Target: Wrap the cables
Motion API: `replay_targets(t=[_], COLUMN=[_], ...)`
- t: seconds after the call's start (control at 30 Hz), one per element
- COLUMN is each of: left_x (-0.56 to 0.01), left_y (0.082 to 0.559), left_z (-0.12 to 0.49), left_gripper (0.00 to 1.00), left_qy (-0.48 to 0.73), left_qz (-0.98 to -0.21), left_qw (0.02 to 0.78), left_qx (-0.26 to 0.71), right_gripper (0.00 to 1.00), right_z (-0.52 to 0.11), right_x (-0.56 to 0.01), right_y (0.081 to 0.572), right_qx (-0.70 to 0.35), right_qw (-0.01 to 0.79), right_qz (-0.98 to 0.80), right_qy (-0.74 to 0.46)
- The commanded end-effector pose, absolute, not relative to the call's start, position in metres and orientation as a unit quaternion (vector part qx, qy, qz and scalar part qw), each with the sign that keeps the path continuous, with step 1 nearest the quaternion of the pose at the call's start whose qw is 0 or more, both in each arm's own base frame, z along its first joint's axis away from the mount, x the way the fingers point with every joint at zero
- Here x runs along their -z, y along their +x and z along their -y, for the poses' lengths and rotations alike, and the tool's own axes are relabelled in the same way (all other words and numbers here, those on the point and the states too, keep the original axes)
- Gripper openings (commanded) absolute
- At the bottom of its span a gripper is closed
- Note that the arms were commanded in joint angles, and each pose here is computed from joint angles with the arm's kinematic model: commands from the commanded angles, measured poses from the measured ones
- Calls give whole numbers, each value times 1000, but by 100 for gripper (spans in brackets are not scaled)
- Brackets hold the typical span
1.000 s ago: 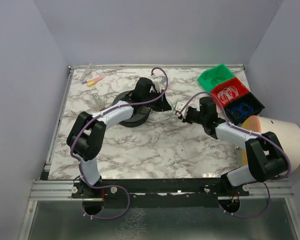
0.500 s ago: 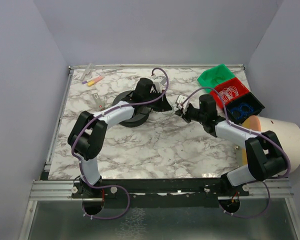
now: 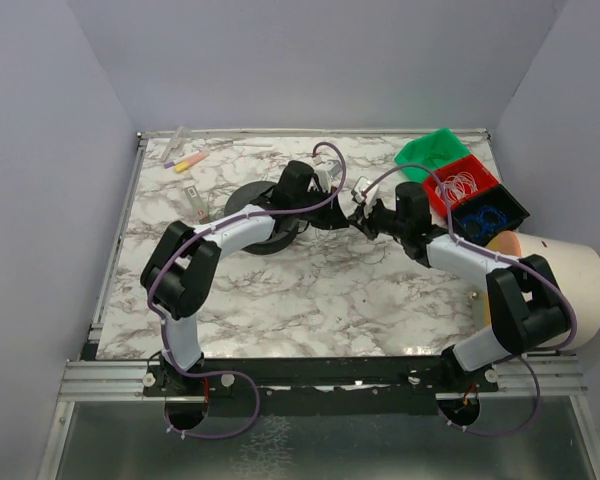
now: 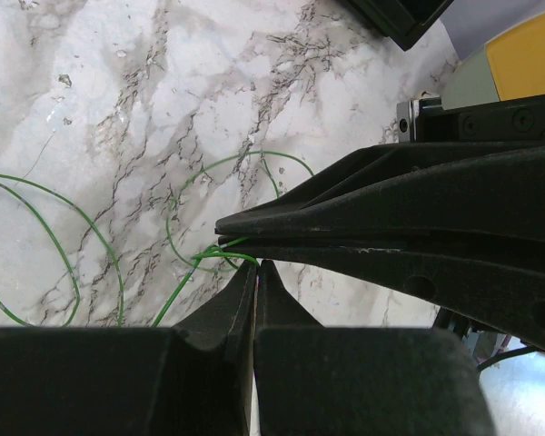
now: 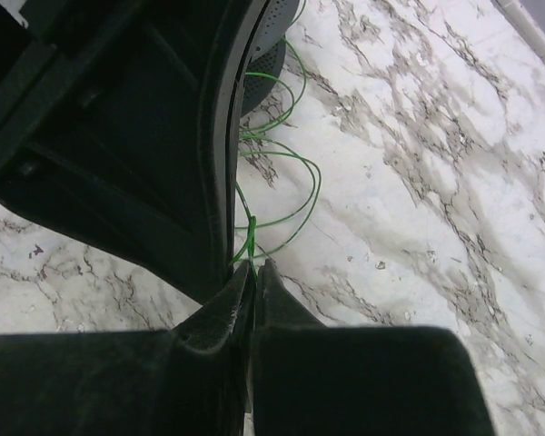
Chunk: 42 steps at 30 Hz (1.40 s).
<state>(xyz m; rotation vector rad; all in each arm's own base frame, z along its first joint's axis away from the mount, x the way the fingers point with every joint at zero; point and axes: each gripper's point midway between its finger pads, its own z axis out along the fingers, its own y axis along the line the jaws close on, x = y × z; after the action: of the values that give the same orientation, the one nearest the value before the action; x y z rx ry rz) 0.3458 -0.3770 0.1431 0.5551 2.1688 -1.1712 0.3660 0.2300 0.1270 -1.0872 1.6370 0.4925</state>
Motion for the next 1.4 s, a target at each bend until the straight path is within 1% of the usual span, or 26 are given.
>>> replay_targets(t=[0.0, 0.17, 0.3, 0.43, 0.6, 0.87, 1.27, 1.37], left_x=[-145, -151, -153, -155, -159, -169, -178, -179], left_y=[339, 342, 343, 339, 330, 312, 289, 285], left_z=[383, 378, 374, 376, 382, 389, 396, 397], left_gripper=[0, 0, 0, 0, 0, 0, 0, 0], left_qy=[227, 230, 241, 256, 283, 315, 355, 363], left_qz=[-813, -811, -807, -799, -781, -751, -724, -720], left_qw=[295, 305, 310, 308, 296, 269, 254, 253], left_qx=[447, 444, 442, 449, 473, 514, 534, 534], right_gripper=[3, 24, 29, 36, 36, 35, 33, 30], right_z=[-236, -226, -208, -199, -190, -191, -204, -204], right_x=[-142, -150, -165, -181, -177, -144, -153, -153], right_y=[372, 365, 354, 333, 331, 312, 299, 299], right_qx=[-197, -188, -230, -300, -338, -378, -457, -465], right_qw=[537, 521, 499, 489, 480, 419, 403, 398], right_qz=[-665, -650, -644, -620, -616, -597, -579, -581], right_qy=[-480, -521, -532, -535, -526, -571, -542, -538])
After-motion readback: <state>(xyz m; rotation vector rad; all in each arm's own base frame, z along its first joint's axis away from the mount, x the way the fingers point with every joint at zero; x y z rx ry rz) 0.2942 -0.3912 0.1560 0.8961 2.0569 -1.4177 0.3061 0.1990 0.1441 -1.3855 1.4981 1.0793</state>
